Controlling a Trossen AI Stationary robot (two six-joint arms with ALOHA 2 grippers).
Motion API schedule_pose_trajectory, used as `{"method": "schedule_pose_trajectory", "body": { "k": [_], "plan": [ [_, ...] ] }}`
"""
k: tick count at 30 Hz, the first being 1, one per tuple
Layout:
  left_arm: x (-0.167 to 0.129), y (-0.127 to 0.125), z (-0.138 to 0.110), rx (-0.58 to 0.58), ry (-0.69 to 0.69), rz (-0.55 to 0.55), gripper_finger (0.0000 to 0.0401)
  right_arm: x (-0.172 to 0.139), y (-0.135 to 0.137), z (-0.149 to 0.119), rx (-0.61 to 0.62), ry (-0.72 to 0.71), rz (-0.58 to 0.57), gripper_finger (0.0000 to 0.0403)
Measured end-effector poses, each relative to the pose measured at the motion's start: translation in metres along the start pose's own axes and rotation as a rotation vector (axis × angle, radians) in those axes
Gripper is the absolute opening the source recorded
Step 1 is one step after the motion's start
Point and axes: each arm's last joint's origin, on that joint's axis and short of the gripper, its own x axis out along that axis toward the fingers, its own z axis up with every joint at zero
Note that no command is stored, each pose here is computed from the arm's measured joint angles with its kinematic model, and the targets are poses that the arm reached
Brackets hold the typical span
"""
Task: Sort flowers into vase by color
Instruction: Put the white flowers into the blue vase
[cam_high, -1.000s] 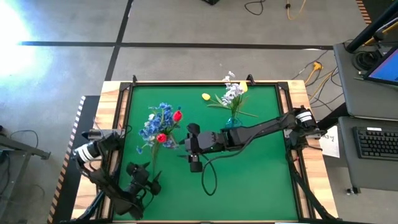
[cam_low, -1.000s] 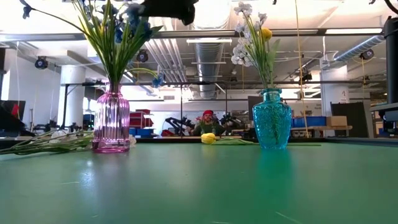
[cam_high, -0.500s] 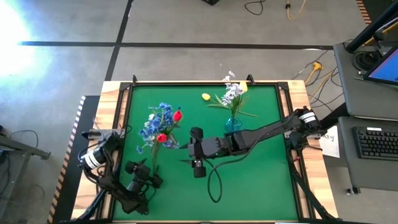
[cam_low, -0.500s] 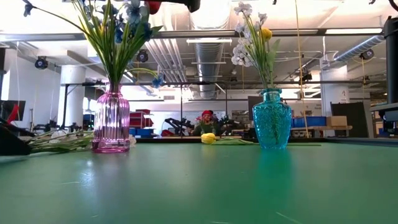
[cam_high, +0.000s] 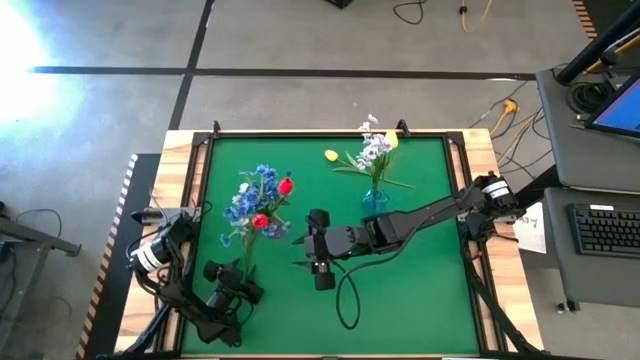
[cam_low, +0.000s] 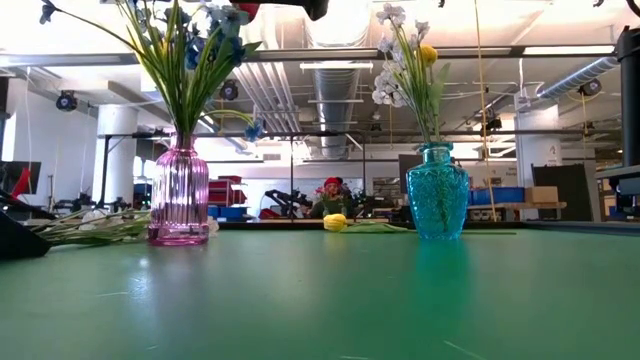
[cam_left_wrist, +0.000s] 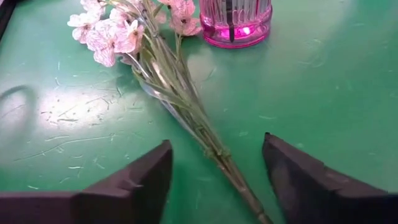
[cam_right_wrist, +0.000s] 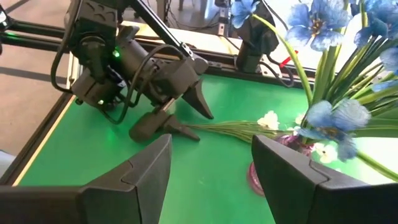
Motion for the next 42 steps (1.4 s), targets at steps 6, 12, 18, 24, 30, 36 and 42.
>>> {"method": "schedule_pose_trajectory", "body": {
  "k": [6, 12, 18, 24, 30, 36, 42],
  "plan": [
    [0.001, 0.0, 0.0, 0.0, 0.005, 0.007, 0.0101, -0.007, -0.001, 0.005, 0.003, -0.018, 0.002, 0.0215],
    [0.001, 0.0, 0.0, 0.001, 0.029, 0.035, 0.001, -0.014, -0.001, 0.008, -0.01, -0.017, 0.005, 0.0215],
    [-0.01, -0.004, 0.006, 0.024, 0.059, 0.095, 0.0002, -0.017, -0.001, 0.009, -0.011, -0.011, 0.007, 0.0215],
    [-0.022, -0.004, 0.022, 0.049, 0.041, 0.11, 0.0, -0.018, 0.0, 0.01, -0.013, -0.014, 0.01, 0.0215],
    [-0.031, 0.003, 0.034, 0.068, 0.091, 0.127, 0.0, -0.02, 0.0, 0.01, -0.014, -0.006, 0.01, 0.0215],
    [-0.055, 0.019, 0.039, 0.072, 0.161, 0.068, 0.0, -0.024, -0.001, 0.01, -0.015, 0.004, 0.011, 0.0215],
    [-0.07, 0.027, 0.041, 0.043, 0.278, 0.027, 0.0006, -0.024, -0.001, 0.01, -0.019, 0.013, 0.011, 0.0215]
  ]
}}
